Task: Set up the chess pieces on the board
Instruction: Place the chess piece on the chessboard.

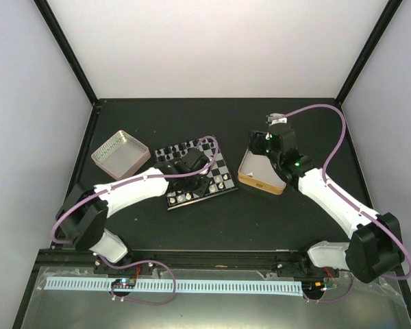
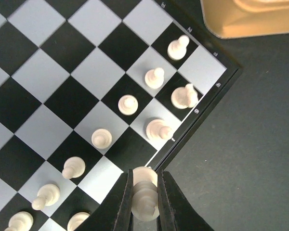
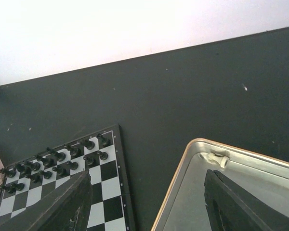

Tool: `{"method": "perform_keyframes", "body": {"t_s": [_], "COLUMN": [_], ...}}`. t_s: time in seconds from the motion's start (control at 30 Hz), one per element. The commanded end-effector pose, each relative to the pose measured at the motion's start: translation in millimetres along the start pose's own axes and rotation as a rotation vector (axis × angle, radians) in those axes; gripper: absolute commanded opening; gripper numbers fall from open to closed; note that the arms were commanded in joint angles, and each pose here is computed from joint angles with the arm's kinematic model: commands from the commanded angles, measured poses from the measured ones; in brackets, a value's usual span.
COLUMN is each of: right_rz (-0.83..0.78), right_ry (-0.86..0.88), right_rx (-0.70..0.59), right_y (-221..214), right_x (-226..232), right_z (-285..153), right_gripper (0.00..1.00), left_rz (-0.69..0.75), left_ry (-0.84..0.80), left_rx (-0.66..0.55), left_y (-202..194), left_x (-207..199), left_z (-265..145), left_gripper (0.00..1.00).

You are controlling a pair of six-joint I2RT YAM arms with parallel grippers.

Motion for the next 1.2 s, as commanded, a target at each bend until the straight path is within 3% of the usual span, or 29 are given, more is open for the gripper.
{"method": "perform_keyframes", "body": {"t_s": [0.0, 0.83, 1.17], "right_rz": [0.045, 0.053, 0.060], "right_ry": [-0.049, -0.053, -0.047], "right_rx": [0.024, 0.073, 0.075], "right_y": [-6.1, -13.9, -13.2], "right_x": [-10.3, -14.6, -14.9], "right_z": [5.0, 13.7, 14.9], "right_gripper": [0.64, 0.65, 0.65], "left_rz": [-0.020, -0.034, -0.037], "left_ry": [0.010, 0.059, 0.041], "left_rx": [-0.005, -0.007, -0.007], "left_y": [-2.0, -10.0, -11.4], "left_x": [0.2, 8.7, 7.8], "left_z": [12.6, 48.1, 39.4], "left_gripper": [0.02, 0.08, 0.28]}}
Point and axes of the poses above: each gripper's point midway between its finger pads, its own z axis out along the fingers, its own x axis along the line the jaws close on, y = z × x, the point moved 8 cm from there along -z, back along the fingers, and after that the axes turned 9 degrees about -z, right-handed, at the moved point
